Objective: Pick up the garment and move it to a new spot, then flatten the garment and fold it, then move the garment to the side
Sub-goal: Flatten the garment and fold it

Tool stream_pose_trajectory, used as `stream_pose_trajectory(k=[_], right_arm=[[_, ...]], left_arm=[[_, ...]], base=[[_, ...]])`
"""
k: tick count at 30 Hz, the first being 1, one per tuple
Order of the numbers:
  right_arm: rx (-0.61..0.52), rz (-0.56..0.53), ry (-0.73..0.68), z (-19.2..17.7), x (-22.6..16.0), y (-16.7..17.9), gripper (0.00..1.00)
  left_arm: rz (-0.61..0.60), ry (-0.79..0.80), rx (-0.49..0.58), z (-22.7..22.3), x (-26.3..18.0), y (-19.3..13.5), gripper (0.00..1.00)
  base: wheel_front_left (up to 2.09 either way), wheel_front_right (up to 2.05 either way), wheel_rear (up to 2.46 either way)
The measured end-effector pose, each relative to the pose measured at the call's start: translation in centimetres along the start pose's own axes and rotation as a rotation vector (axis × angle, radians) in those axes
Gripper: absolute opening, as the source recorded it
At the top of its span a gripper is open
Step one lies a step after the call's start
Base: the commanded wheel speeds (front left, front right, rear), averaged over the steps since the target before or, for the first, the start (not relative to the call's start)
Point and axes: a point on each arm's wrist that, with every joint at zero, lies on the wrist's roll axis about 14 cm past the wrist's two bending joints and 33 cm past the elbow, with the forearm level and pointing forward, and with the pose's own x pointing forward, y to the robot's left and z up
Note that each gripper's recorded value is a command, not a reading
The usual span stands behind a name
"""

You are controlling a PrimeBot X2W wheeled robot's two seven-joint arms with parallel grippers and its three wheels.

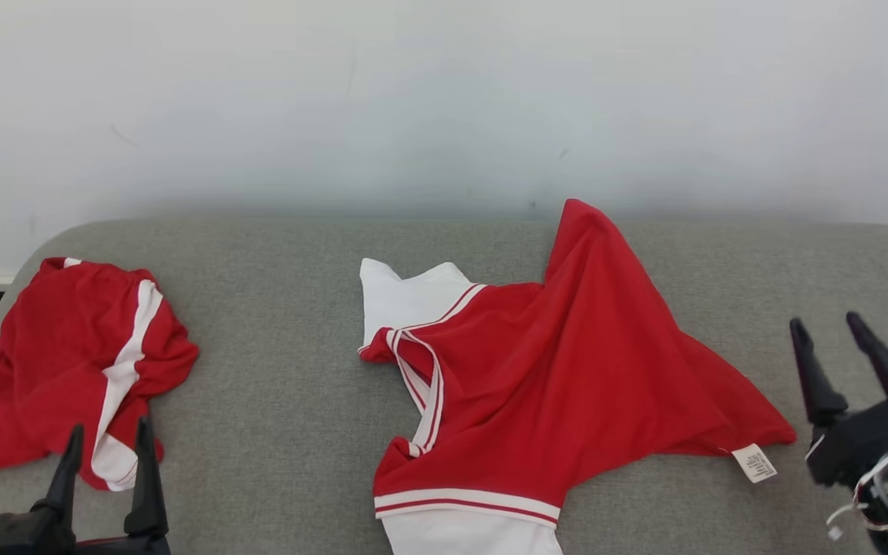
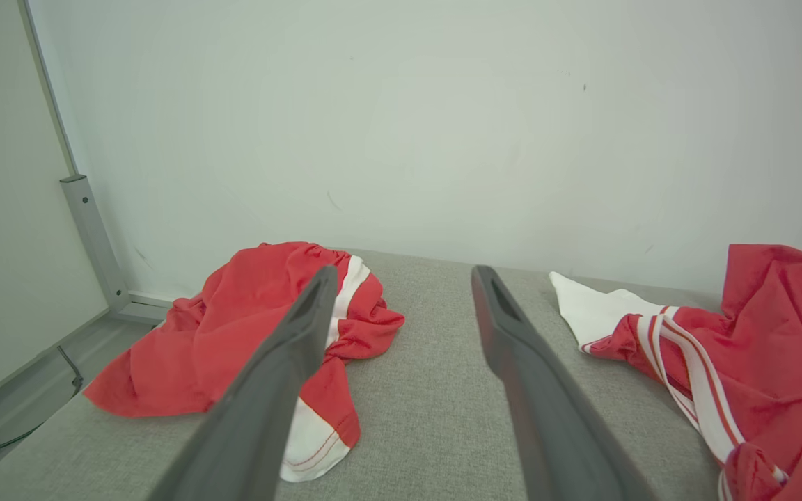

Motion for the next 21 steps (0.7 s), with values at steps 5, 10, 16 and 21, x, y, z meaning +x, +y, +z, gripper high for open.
stream_pose_trajectory(k=[5,10,16,21], right_arm=[[0.018,-0.049,-0.022,0.0,-2.2,-0.3,1.0],[0.018,-0.089,-0.03,0.7,-4.3,-0.3,1.0],[0.011,-0.136,-0.045,2.3,-6.5,-0.2,1.0],[0.008,-0.183,-0.044,3.0,-8.4,-1.0,1.0]], left_arm=[[-0.017,0.002,0.015,0.4,0.0,-0.4,1.0],[-0.035,0.012,0.038,0.7,0.1,-0.5,1.0],[-0.08,0.032,0.035,0.9,0.2,-1.5,1.0],[-0.114,0.043,0.028,0.8,0.3,-2.5,1.0]], base=[[0.0,0.0,0.0],[0.0,0.0,0.0],[0.0,0.0,0.0],[0.0,0.0,0.0]])
